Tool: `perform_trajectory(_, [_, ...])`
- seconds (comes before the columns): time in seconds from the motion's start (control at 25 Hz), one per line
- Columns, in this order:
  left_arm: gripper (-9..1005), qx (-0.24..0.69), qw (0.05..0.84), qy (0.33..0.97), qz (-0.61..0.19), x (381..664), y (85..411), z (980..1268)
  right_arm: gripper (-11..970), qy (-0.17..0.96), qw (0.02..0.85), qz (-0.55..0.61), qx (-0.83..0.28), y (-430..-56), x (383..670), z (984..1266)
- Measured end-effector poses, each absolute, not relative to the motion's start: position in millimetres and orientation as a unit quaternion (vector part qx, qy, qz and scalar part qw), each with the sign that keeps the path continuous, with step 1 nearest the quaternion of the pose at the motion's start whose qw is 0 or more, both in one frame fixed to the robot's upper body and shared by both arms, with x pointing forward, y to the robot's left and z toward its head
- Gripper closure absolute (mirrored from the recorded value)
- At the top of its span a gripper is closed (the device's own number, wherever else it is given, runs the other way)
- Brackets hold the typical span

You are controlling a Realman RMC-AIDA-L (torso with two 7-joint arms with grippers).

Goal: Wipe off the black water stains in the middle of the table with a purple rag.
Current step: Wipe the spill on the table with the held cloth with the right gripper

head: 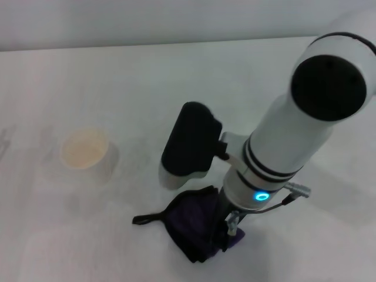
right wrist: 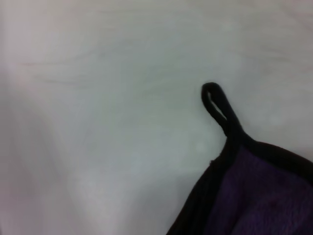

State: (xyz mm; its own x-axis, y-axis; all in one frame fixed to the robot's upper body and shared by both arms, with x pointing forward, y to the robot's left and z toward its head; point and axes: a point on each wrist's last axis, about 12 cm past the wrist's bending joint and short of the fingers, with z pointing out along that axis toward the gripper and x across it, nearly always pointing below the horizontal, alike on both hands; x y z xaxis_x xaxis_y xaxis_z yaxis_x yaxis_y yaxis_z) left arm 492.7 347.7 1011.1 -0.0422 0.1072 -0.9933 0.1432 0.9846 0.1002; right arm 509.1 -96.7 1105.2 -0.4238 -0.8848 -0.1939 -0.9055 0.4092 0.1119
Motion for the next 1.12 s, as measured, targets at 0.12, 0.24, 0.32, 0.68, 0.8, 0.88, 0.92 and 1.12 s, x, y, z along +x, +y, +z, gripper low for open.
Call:
perform_trajectory(0.12, [135, 0.086, 0.686, 0.723, -0.013, 491.6, 347.6, 1010.4, 822, 0.840, 0.059, 0.099, -0.530, -96.2, 513.0, 1106.9])
perform_trajectory(0.24, [135, 0.084, 0.685, 0.724, -0.012, 489.8, 348.5, 1009.5, 817, 0.857, 0.078, 0.085, -0.502, -109.3, 528.2, 1111.0])
perform_trajectory(0.32, [135, 0.084, 0.683, 0.725, -0.012, 488.7, 348.8, 1008.7, 814, 0.870, 0.092, 0.068, -0.480, -122.9, 539.7, 1114.5])
perform_trajectory(0.68, [134, 0.085, 0.684, 0.725, -0.010, 488.7, 350.6, 1009.3, 799, 0.920, 0.122, 0.013, -0.372, -206.0, 575.5, 1133.7])
perform_trajectory(0.8, [134, 0.085, 0.684, 0.724, -0.011, 489.7, 350.4, 1009.7, 794, 0.932, 0.130, 0.015, -0.339, -229.0, 580.0, 1138.9])
perform_trajectory(0.88, [134, 0.086, 0.684, 0.724, -0.011, 490.4, 350.1, 1010.0, 791, 0.937, 0.133, 0.008, -0.323, -241.1, 582.1, 1141.8])
perform_trajectory(0.92, [134, 0.086, 0.685, 0.724, -0.011, 490.9, 349.9, 1010.3, 790, 0.940, 0.134, 0.000, -0.315, -247.3, 583.2, 1142.8])
perform_trajectory(1.12, [134, 0.088, 0.686, 0.722, -0.012, 493.1, 349.1, 1011.6, 782, 0.949, 0.124, -0.025, -0.288, -267.3, 582.3, 1139.6])
